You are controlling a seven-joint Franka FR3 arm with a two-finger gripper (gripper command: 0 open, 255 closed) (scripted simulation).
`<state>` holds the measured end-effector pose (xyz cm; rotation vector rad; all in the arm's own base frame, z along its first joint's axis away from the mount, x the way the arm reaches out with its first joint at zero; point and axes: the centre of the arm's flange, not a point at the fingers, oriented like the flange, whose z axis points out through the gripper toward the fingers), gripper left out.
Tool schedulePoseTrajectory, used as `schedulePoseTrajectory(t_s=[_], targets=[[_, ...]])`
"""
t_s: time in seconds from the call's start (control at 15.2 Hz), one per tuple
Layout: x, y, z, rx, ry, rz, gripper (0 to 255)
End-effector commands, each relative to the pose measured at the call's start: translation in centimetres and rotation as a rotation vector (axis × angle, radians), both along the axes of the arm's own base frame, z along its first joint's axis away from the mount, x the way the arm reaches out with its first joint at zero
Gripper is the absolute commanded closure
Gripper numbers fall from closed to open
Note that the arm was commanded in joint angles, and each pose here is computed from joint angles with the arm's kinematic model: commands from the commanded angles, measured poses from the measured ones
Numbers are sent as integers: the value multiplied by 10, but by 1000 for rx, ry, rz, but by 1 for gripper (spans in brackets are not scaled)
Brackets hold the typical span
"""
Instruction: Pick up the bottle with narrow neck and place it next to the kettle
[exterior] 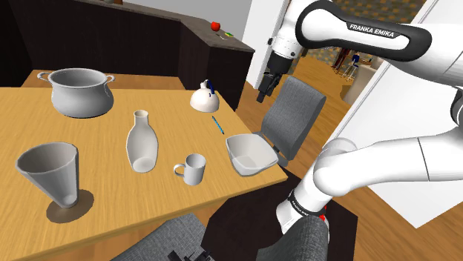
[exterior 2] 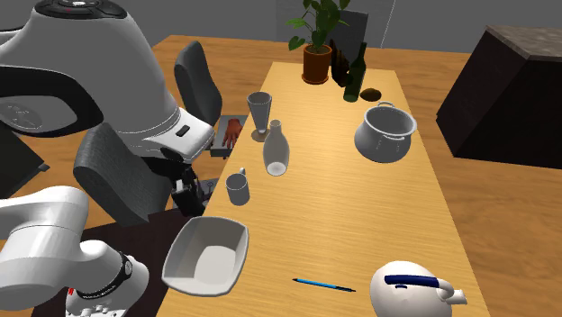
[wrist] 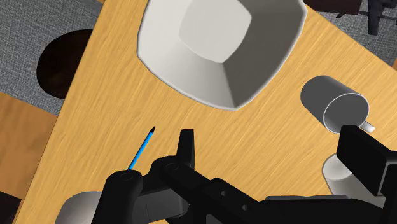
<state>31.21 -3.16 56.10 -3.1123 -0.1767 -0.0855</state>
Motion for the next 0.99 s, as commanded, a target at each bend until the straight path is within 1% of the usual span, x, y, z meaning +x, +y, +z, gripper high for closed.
schedulePoseTrajectory(t_s=[0.0, 0.92], targets=[[0, 0, 0, 0, 0, 0, 0], [109, 143, -42, 1, -6, -12, 0]])
